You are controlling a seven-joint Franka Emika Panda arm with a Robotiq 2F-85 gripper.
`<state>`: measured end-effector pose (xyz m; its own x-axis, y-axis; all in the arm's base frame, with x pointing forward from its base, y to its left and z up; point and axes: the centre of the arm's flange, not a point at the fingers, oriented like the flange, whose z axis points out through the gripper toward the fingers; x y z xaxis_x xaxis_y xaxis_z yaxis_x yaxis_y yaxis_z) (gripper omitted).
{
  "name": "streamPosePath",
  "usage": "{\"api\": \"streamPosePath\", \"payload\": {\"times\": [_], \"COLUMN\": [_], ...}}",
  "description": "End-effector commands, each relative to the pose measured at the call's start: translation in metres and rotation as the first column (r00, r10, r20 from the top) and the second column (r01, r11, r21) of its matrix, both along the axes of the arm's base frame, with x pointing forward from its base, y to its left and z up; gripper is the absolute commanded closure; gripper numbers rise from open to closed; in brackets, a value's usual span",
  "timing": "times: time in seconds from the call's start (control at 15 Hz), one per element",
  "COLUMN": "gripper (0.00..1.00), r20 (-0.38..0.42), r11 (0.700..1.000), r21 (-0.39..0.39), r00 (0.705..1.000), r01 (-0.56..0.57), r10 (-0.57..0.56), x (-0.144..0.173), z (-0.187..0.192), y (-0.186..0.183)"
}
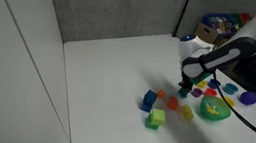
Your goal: Remove the green toy from the green bowl and put it on the table
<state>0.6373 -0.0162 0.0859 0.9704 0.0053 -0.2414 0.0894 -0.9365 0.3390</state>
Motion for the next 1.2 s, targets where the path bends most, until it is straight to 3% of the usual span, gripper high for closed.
{"api": "streamPosePath", "payload": {"times": [0.0,0.4,0.6,1.13], "gripper": [0.48,0.01,0.00,0.00], "r20": [0.020,0.037,0.016,-0.059], "r11": [1.000,0.997,0.996,0.964], "r21": [-0.001,0.061,0.087,0.262], "r00": [1.000,0.998,0.999,0.998], "r01": [-0.017,-0.046,-0.037,0.052], "r10": [0.017,0.044,0.036,-0.037], "x": [0.010,0.011,0.012,-0.015], "z": [0.024,0.077,0.103,0.183], "y": [0.005,0.015,0.015,-0.025]}}
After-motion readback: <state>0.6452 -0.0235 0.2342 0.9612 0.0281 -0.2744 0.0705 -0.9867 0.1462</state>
